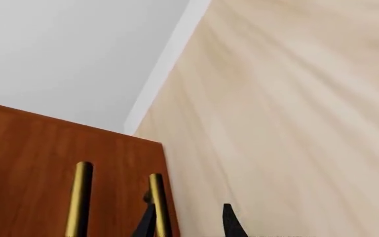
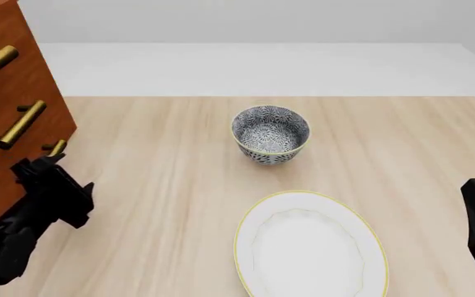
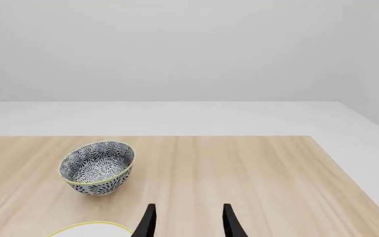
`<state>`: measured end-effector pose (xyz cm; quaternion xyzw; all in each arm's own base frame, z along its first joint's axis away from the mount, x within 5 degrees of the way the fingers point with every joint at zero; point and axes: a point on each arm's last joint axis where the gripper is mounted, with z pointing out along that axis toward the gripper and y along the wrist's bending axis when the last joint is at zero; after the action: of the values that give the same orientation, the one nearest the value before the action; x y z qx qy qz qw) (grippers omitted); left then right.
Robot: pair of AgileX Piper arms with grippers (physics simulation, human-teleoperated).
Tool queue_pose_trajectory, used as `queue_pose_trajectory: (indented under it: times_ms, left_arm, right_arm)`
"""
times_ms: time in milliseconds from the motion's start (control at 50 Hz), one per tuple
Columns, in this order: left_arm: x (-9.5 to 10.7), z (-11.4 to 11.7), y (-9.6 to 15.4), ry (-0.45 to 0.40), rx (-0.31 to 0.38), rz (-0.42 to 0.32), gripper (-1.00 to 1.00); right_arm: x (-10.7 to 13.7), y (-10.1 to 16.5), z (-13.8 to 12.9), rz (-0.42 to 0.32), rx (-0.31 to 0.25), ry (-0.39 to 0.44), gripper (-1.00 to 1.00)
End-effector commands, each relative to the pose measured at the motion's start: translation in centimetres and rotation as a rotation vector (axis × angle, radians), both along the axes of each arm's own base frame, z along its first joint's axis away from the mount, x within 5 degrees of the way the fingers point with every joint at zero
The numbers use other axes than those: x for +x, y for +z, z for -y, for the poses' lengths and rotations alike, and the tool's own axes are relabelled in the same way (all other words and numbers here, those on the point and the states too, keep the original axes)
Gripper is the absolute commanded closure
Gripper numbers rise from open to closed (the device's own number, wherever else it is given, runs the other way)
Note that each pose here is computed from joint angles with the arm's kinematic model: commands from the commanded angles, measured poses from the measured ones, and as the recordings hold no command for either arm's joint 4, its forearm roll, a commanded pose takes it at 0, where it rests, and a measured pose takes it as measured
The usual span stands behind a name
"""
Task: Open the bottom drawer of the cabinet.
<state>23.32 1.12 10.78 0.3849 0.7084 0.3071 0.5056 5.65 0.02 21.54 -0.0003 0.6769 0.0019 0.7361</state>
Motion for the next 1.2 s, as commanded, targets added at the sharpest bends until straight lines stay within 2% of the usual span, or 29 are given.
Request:
queue_pose_trajectory:
  times_ms: [20,320,620,1200]
  left_arm:
    - [0.3,-0.8,-0.5,0.029,0.007,-0.013,-1.00]
    - [0.4,-1.7,-0.4,0.064,0.013,-0.008,-1.00]
    - [1.4,-2.5,-0.7,0.090,0.019,0.000,-1.00]
    - [2.8,-4.0,-3.3,0.131,0.037,-0.059,-1.00]
  right_arm:
    - [0.0,0.0,0.0,0.000,0.000,0.000,-1.00]
    - [0.0,-0.1,0.0,0.000,0.000,0.000,-1.00]
    - [0.0,0.0,0.0,0.000,0.000,0.001,-1.00]
    - [0.0,0.0,0.0,0.000,0.000,0.001,-1.00]
